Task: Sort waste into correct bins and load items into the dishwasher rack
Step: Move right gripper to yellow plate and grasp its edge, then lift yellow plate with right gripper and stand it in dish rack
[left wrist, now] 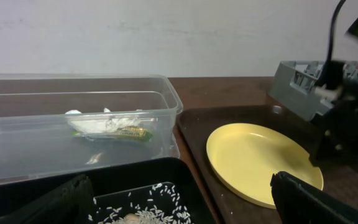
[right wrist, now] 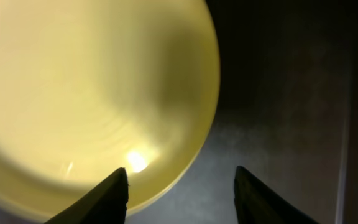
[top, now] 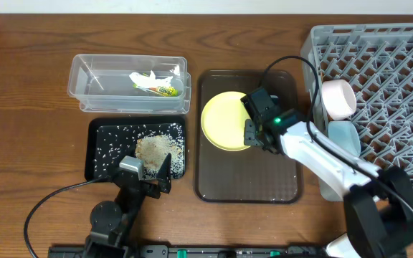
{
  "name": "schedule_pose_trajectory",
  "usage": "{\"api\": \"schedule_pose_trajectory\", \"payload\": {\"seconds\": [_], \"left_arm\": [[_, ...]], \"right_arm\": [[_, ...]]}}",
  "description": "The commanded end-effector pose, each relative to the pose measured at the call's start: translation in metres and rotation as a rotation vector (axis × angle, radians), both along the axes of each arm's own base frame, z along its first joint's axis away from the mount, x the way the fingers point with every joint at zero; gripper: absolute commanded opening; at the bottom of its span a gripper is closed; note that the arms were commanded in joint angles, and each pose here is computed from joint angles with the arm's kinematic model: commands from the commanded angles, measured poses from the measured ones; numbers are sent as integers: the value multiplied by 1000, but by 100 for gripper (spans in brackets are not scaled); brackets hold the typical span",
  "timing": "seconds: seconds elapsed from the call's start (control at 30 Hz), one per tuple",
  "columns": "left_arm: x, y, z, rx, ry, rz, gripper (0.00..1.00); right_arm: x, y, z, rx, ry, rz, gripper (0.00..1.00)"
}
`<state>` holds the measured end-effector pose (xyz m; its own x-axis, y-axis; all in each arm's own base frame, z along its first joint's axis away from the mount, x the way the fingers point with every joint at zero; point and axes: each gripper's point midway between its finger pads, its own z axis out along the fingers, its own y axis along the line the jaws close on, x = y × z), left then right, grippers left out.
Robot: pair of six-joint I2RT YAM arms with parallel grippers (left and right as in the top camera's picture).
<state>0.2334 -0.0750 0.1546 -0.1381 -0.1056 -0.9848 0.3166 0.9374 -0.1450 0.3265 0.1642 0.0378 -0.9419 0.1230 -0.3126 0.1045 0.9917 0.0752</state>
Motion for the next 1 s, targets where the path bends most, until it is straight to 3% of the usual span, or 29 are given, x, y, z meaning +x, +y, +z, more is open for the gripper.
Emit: {"api": "schedule_pose_trajectory", "payload": {"seconds": [0.0,0.1,0.2,0.3,0.47,0.6,0.8,0.97], "left_arm": [[-1,0,-15,23,39,-6,93],[-1,0,-15,23,39,-6,93],[-1,0,-15,23,39,-6,93],[-1,0,-15,23,39,-6,93],[-1,0,-15,23,39,-6,93],[-1,0,-15,23,40,-6,93],[-1,0,-15,23,39,-6,93],[-1,0,-15,23,39,-6,93]], "right_arm": [[6,-16,-23,16,43,-148,49],[6,-18,-37,36,84,-180,40],[5,-20,-42,52,110,-189,24],[5,-22,-37,58,110,-192,1],[22,-31,12,54,-26,-129,1],[36,-64,87,-34,-253,-143,1],[19,-156,217,-382,-643,-326,1],[-27,-223,288,-757,-763,-529,1]]}}
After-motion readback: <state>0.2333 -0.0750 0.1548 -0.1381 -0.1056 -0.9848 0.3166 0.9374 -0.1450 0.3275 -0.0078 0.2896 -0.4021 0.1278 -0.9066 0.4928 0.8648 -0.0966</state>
